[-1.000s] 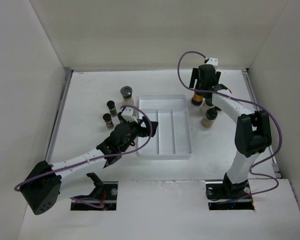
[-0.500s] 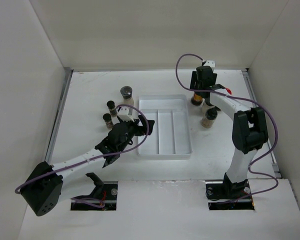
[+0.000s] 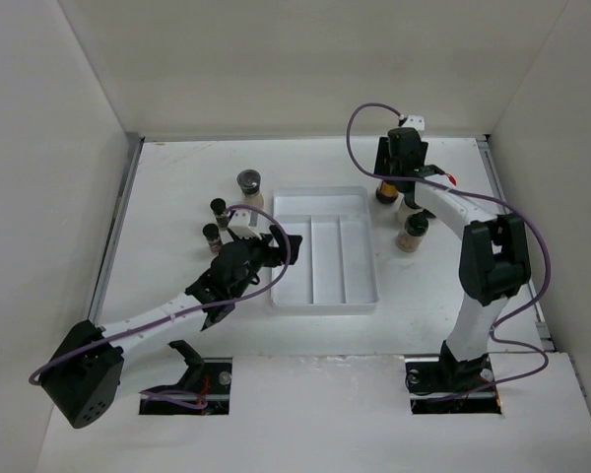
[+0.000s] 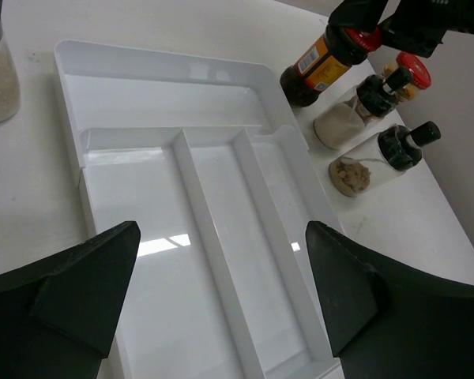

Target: Organize the condiment bottles

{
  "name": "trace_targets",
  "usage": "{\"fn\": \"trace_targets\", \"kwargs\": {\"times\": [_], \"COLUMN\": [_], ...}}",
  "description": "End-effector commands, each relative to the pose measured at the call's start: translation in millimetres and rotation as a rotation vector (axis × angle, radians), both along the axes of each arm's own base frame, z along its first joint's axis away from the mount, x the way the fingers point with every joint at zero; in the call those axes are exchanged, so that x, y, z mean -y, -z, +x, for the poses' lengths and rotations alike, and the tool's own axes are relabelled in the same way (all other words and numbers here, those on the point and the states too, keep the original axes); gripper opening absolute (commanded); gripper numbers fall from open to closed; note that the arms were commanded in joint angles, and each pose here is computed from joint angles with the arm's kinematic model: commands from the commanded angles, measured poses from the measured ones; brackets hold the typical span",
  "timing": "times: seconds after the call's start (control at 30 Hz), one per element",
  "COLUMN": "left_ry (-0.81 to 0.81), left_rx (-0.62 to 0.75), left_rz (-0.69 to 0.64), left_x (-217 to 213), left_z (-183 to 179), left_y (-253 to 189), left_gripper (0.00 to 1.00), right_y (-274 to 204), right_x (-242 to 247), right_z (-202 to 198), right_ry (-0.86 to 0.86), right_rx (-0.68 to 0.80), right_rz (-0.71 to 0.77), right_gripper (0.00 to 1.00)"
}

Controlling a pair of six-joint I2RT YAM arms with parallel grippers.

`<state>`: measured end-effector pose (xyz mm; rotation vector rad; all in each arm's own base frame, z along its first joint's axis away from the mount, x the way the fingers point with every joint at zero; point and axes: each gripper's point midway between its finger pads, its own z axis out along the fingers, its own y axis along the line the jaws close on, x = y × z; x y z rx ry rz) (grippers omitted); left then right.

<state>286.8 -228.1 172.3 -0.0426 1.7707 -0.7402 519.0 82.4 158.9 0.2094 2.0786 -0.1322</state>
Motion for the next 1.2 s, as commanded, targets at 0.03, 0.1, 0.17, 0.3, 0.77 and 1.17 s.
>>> {"fn": "trace_targets", "kwargs": {"times": [0.03, 0.1, 0.17, 0.3, 0.77, 1.17], "left_ry": [-0.004, -0.004, -0.003, -0.022, -0.041, -0.028], "left_rx": [0.05, 0.045, 0.052, 0.047, 0.055, 0.054], "left_rz": [-0.062, -0.062, -0.068, -0.072, -0.094, -0.098], "left_x": [-2.5, -2.7, -2.7, -7.3, -15.4, -11.1], "left_z": [1.2, 1.3, 0.5, 3.7, 3.7, 2.7], "left_y": [-18.1, -16.9, -19.6, -16.8, -18.5, -19.6], "left_gripper": [0.87, 0.87, 0.87, 0.87, 0.87, 0.87], "right_y": [-152.5, -159.5, -161.7, -161.6, -140.1, -101.4], "right_x": [-18.5, -28.5, -45.0, -84.2, -187.7, -195.6], "right_z": [5.3, 0.2, -6.9, -17.0, -19.7, -9.4], "right_ry": [-0.028, -0.05, -0.085, -0.16, -0.333, -0.333], "right_rx": [0.388, 0.4, 0.403, 0.403, 0.37, 0.315], "right_rz": [0.104, 0.113, 0.122, 0.151, 0.191, 0.174], "right_gripper": [0.42, 0.42, 0.42, 0.42, 0.42, 0.46]}}
